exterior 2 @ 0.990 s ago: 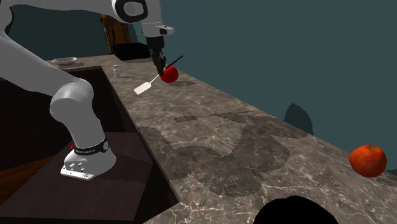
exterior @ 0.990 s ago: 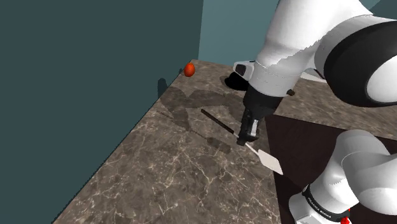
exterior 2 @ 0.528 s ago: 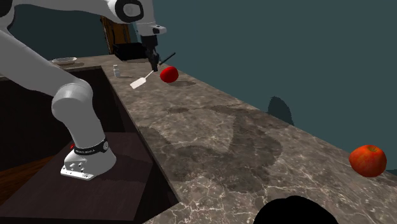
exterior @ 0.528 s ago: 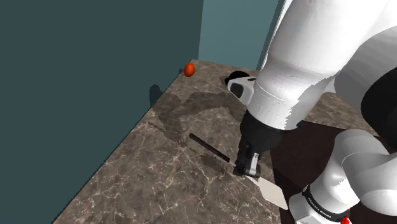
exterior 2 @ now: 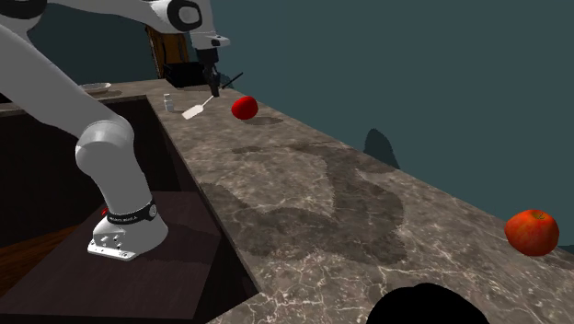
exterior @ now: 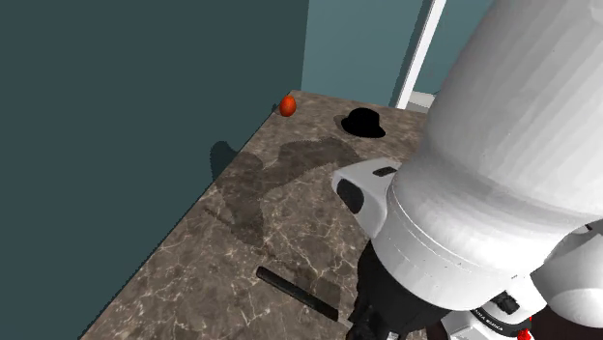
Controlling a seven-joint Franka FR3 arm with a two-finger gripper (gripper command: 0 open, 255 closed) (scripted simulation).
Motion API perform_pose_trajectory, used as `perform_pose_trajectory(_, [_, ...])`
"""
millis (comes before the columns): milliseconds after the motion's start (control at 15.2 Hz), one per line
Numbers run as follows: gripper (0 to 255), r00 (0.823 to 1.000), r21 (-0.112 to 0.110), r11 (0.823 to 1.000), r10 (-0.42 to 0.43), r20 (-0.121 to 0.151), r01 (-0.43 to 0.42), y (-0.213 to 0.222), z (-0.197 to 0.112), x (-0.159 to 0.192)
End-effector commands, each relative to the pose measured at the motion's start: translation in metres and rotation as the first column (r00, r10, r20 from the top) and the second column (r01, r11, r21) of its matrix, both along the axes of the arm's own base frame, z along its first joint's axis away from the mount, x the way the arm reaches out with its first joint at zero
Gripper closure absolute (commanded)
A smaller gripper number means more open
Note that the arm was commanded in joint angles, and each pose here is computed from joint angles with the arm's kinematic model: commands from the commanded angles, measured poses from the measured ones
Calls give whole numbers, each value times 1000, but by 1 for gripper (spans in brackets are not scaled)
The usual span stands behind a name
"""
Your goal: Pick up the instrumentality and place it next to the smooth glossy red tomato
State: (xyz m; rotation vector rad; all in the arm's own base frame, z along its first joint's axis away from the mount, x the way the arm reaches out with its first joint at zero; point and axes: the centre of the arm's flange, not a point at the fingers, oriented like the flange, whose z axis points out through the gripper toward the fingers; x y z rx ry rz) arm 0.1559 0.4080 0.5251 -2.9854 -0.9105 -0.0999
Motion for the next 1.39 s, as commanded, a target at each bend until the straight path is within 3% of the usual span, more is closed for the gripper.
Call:
perform_pose_trajectory(0, [255, 1000, 1, 1000, -1, -1, 1, 23, 1, -13])
perform_pose_trajectory(1056, [255, 1000, 1, 1000, -1, -1, 1, 207, 1, -130])
perform_pose_trajectory(1320, [255, 1000, 1, 1000, -1, -1, 1, 207, -20, -130])
